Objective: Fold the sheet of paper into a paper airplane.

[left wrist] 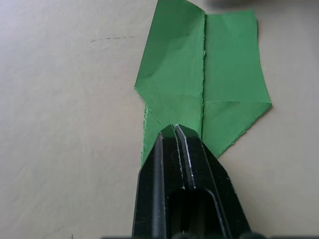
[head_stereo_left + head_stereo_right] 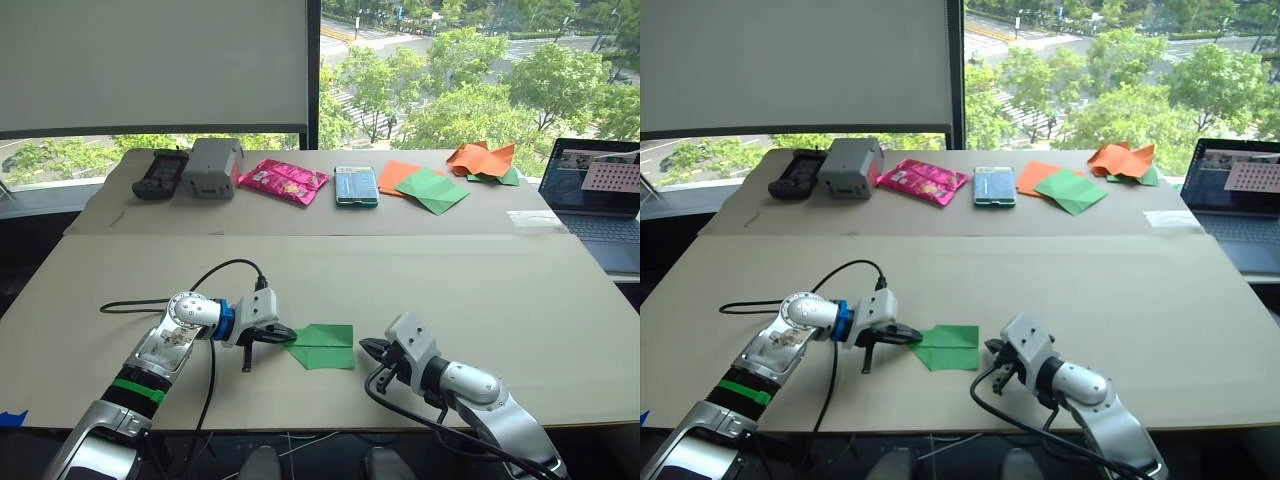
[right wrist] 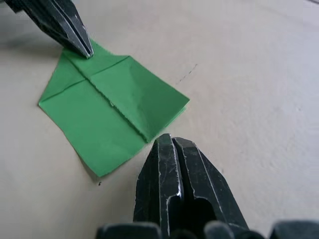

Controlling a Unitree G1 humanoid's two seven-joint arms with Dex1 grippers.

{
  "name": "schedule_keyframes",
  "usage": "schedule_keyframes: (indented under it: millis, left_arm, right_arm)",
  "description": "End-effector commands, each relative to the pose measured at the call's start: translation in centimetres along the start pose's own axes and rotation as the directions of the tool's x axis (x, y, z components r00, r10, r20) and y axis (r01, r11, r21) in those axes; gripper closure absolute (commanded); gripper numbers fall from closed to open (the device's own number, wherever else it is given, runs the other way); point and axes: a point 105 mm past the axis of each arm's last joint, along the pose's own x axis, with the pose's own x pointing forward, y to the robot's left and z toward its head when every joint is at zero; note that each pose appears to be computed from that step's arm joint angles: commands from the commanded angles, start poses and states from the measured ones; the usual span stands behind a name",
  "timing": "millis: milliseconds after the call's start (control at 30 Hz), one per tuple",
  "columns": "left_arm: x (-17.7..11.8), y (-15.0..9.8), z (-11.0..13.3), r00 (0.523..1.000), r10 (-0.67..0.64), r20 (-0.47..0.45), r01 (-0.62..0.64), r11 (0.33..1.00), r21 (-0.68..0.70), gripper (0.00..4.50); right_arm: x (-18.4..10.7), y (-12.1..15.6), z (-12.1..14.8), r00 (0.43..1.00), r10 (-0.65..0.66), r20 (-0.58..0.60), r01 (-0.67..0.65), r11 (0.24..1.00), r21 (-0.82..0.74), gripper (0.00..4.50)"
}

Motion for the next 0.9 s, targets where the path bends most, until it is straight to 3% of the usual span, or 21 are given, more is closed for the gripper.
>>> schedule_keyframes:
  millis: [33, 267, 500, 700, 900]
  left_arm:
    - [0.1, -0.3, -0.8, 0.999, -0.015, -0.037, 0.014, 1.0, -0.011, 4.5]
    - [0.1, -0.1, -0.6, 0.999, -0.013, -0.038, 0.013, 1.0, -0.005, 4.5]
    - [0.0, 0.0, 0.7, 1.0, -0.013, 0.0, 0.013, 1.0, 0.009, 4.5]
    - [1.2, -1.2, 3.3, 0.992, -0.084, 0.092, 0.083, 0.996, 0.011, 4.5]
    - [2.8, -1.3, 2.0, 0.996, -0.079, 0.039, 0.078, 0.997, 0.023, 4.5]
  right_arm:
    - [0.5, 1.1, 3.0, 0.992, 0.059, 0.113, -0.054, 0.997, -0.048, 4.46]
    - [4.3, 0.4, -0.5, 0.998, 0.015, -0.066, -0.021, 0.997, -0.079, 4.46]
    - [4.6, 1.2, -3.6, 0.98, 0.049, -0.193, -0.052, 0.999, -0.009, 4.46]
    - [4.5, 0.7, -4.4, 0.971, 0.023, -0.239, -0.025, 1.0, -0.006, 4.46]
    - [4.8, 1.1, -3.9, 0.973, 0.032, -0.227, -0.034, 0.999, -0.007, 4.46]
